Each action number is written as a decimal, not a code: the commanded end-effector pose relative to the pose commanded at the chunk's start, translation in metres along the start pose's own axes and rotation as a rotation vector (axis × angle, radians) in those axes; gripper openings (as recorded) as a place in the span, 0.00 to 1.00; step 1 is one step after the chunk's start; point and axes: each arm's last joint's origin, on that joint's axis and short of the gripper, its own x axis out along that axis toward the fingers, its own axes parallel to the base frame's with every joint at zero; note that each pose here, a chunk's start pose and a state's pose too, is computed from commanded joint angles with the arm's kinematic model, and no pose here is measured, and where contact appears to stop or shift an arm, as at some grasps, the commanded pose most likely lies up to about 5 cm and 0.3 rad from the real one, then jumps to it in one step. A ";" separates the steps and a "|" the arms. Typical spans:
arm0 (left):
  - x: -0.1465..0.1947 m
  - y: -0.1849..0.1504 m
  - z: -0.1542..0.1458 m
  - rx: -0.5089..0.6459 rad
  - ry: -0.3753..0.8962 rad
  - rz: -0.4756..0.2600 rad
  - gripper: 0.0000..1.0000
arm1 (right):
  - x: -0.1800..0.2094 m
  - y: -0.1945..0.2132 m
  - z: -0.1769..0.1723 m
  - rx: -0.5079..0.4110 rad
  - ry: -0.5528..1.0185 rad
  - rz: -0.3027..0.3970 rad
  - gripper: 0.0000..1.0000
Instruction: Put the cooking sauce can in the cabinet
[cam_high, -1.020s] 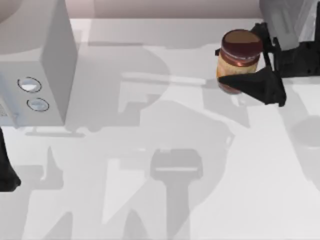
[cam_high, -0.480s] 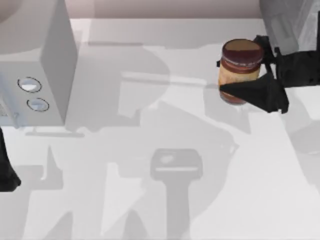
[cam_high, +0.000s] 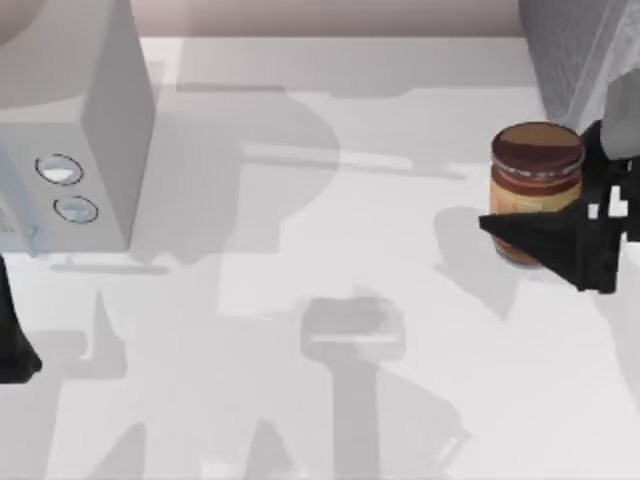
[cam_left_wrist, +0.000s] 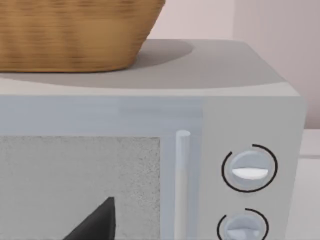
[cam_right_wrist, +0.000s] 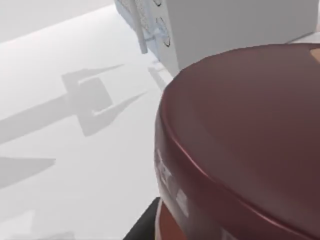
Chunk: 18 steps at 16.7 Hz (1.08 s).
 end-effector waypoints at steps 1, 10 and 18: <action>0.000 0.000 0.000 0.000 0.000 0.000 1.00 | -0.013 0.016 0.001 -0.014 -0.001 -0.078 0.00; 0.000 0.000 0.000 0.000 0.000 0.000 1.00 | -0.092 0.116 -0.062 -0.051 -0.203 -0.851 0.00; 0.000 0.000 0.000 0.000 0.000 0.000 1.00 | -0.101 0.121 -0.101 0.008 -0.392 -1.196 0.00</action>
